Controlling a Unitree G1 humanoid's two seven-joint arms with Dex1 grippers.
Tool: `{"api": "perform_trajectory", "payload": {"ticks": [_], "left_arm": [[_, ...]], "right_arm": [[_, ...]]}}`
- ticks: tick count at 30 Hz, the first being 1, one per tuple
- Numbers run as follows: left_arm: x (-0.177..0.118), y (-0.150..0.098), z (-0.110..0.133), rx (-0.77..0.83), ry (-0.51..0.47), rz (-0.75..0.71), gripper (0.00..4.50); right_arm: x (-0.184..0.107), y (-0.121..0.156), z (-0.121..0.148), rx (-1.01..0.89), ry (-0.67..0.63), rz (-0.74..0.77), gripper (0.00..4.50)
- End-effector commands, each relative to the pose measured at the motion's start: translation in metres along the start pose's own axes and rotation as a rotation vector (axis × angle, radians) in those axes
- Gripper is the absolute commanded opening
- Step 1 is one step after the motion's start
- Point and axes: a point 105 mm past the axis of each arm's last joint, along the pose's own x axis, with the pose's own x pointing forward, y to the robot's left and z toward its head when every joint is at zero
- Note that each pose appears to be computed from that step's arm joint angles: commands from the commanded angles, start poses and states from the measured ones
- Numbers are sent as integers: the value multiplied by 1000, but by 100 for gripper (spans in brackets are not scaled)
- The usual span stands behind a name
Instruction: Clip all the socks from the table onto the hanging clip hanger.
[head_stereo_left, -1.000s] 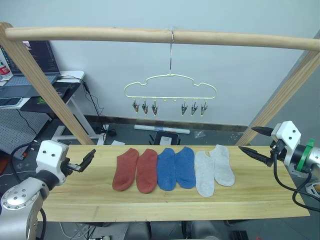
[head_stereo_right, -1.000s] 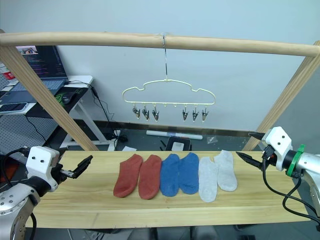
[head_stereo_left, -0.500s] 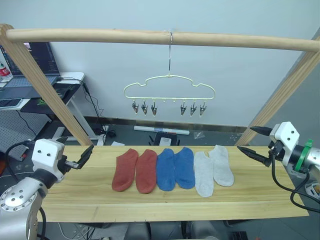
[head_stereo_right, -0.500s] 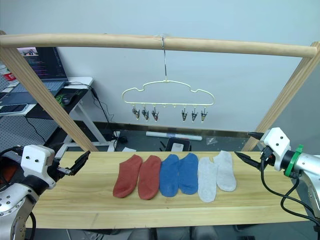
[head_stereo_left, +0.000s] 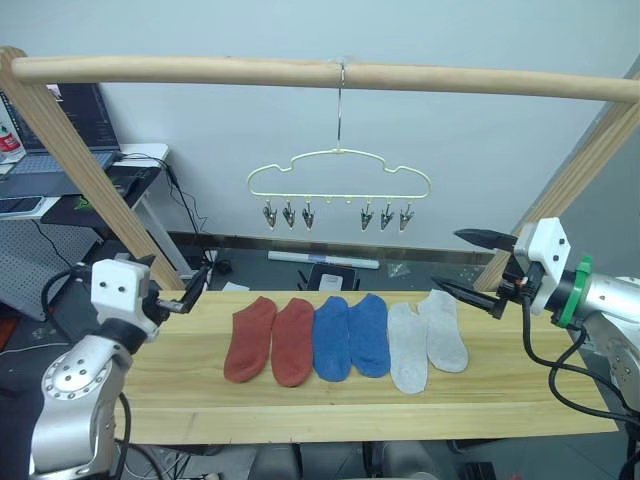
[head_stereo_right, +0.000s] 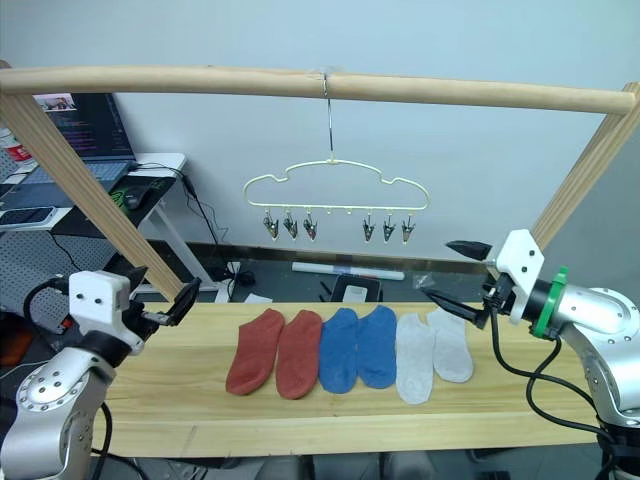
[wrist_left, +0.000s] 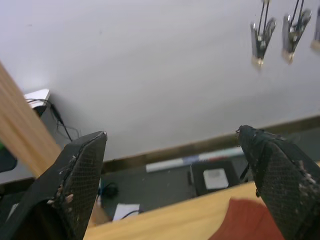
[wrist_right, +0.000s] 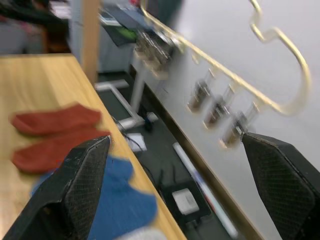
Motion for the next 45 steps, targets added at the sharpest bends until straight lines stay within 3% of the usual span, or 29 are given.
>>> {"api": "perform_trajectory", "payload": {"ticks": [1, 8, 17, 20, 22, 38, 41, 44, 45], "left_arm": [[8, -11, 17, -9, -63, 12, 449], [30, -28, 30, -57, -132, 68, 449], [51, -58, 26, -160, -144, 8, 449], [54, -62, 23, -181, -145, -5, 395], [56, -65, 21, -190, -142, -16, 336], [81, -75, 24, -270, -164, -50, 336], [81, -73, 22, -262, -162, -47, 279], [83, -73, 21, -252, -159, -47, 194], [85, -73, 21, -250, -158, -47, 194]], "right_arm": [[8, 6, 20, -5, -58, 31, 437], [17, 6, 32, 2, -95, 40, 437], [20, 12, 36, 0, -99, 44, 437], [19, 12, 37, -1, -96, 39, 450], [18, 13, 37, 0, -94, 36, 450], [18, 18, 45, 0, -106, 21, 450], [17, 19, 45, 3, -103, 15, 450], [17, 19, 44, 6, -100, 13, 450], [17, 20, 44, 7, -100, 12, 450]]}}
